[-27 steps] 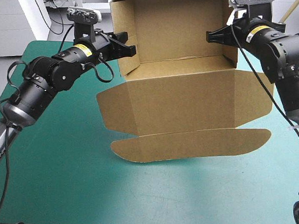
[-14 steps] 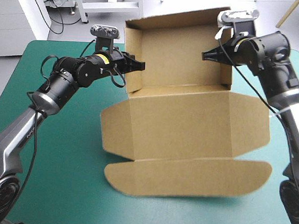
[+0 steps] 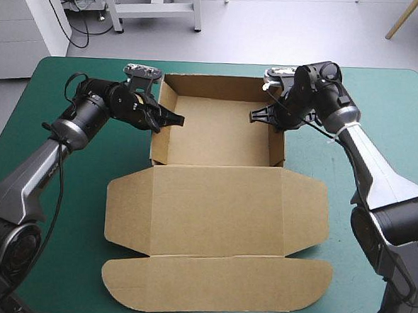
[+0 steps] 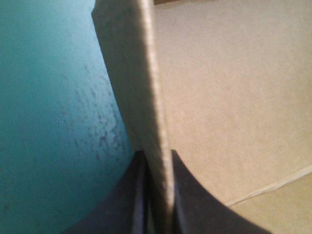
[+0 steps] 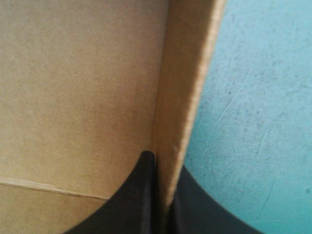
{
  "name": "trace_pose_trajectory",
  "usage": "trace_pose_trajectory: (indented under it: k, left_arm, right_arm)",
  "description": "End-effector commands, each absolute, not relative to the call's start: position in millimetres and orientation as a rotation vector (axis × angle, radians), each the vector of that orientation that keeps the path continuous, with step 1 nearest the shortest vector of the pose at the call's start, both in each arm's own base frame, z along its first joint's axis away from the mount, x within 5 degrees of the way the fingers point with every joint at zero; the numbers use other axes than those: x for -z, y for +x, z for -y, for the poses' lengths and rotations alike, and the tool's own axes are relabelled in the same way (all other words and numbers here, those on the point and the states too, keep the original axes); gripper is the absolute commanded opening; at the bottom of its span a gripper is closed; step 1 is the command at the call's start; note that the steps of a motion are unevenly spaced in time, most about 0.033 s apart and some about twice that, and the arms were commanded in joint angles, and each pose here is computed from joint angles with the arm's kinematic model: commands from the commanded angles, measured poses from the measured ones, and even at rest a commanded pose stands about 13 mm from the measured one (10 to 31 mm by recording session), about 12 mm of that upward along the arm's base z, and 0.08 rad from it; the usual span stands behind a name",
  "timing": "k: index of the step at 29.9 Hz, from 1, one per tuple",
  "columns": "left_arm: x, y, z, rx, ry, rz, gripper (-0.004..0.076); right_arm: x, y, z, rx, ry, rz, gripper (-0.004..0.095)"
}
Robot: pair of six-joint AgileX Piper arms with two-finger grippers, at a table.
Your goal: Fold the box
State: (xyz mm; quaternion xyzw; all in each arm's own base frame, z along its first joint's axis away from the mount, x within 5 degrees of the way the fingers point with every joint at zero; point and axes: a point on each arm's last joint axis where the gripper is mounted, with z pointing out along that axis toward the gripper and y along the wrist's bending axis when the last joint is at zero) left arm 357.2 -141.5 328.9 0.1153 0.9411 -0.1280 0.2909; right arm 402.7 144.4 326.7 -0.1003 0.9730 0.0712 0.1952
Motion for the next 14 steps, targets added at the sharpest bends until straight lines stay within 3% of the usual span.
trace_pose_trajectory:
  k: [1,6,9,12,14]
  left_arm:
    - [-354,351,151,0.458,0.338,-2.417,-0.0004]
    - [-330,358,154,0.433,0.385,-2.517,0.0003]
    - [-318,360,155,0.42,0.399,-2.584,0.0053]
    - [-311,361,154,0.421,0.398,-2.631,0.0169]
    - [-310,361,152,0.411,0.401,-2.641,0.0269]
  right_arm:
    - [-347,395,-157,-0.323,-0.336,-2.652,-0.0014]
    - [-341,398,-158,-0.329,-0.338,-2.667,-0.0014]
    - [-339,399,-158,-0.328,-0.324,-2.673,0.0008]
    - [-339,398,-159,-0.346,-0.322,-2.675,0.0158]
    - [-339,398,-160,-0.348,-0.34,-2.672,0.0336]
